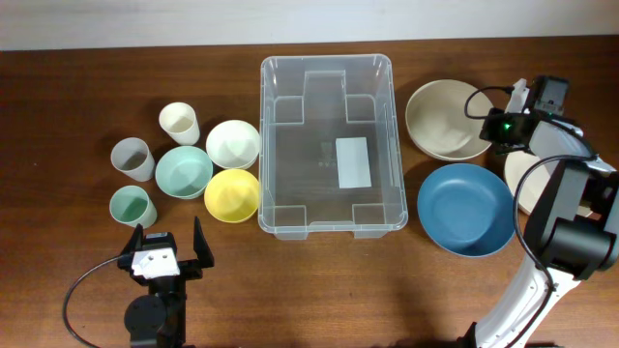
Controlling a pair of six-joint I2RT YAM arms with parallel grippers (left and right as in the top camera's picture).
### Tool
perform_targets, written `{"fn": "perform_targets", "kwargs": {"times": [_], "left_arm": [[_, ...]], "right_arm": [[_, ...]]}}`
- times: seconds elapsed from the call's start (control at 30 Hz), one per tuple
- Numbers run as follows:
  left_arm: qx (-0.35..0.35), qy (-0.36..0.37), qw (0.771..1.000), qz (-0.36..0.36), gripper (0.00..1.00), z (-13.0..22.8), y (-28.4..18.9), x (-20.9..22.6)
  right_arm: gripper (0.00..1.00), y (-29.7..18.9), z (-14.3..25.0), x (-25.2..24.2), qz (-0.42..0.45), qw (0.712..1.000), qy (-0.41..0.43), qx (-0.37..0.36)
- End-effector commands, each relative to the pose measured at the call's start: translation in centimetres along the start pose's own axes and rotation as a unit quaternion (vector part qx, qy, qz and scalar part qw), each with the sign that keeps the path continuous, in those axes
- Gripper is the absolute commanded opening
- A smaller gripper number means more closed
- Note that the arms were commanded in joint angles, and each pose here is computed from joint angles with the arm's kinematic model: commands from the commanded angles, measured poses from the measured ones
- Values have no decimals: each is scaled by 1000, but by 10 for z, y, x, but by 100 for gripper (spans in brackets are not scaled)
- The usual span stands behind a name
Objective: Pack container
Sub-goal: 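Lift the cream bowl and carry it left over the container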
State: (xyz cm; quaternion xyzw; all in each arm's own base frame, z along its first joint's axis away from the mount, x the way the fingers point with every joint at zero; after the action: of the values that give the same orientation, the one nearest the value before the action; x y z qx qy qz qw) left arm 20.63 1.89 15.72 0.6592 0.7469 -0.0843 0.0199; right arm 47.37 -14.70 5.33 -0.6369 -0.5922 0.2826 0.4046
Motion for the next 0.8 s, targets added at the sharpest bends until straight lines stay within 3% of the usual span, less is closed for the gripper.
{"fn": "perform_targets", "kwargs": {"times": [0.0,0.37,0.43,0.47,0.53,0.77], "left_arm": [[-1,8,1000,4,100,1,0,-1],[-1,8,1000,4,100,1,0,-1],[-1,8,1000,4,100,1,0,-1],[-1,8,1000,4,100,1,0,-1],[-1,8,1000,4,100,1,0,-1],[-1,8,1000,4,100,1,0,-1]], "right_arm": [[4,-11,-13,-12,4,1000,19,-6],[4,-55,-67,-12,-15,999,16,-47],[57,-54,-69,-13,-14,999,11,-51],[73,-54,-71,-13,-13,998,8,-57],[84,-49,-74,-13,-13,998,-3,-65],[87,-10,-57,-19,-17,999,0,-40]]}}
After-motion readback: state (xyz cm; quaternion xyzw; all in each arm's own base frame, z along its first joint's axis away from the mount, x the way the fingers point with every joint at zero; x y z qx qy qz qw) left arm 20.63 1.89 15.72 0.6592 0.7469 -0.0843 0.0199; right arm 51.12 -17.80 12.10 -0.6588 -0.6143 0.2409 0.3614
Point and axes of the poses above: each gripper's point midway between its finger pads, its own y axis out along the fingers, its own x axis along the line the jaws close on, z = x × y, the point moved 4 cm from there along -y, back along the fingers, and after that the axes turned 9 degrees about -y, right-handed, at the moved point
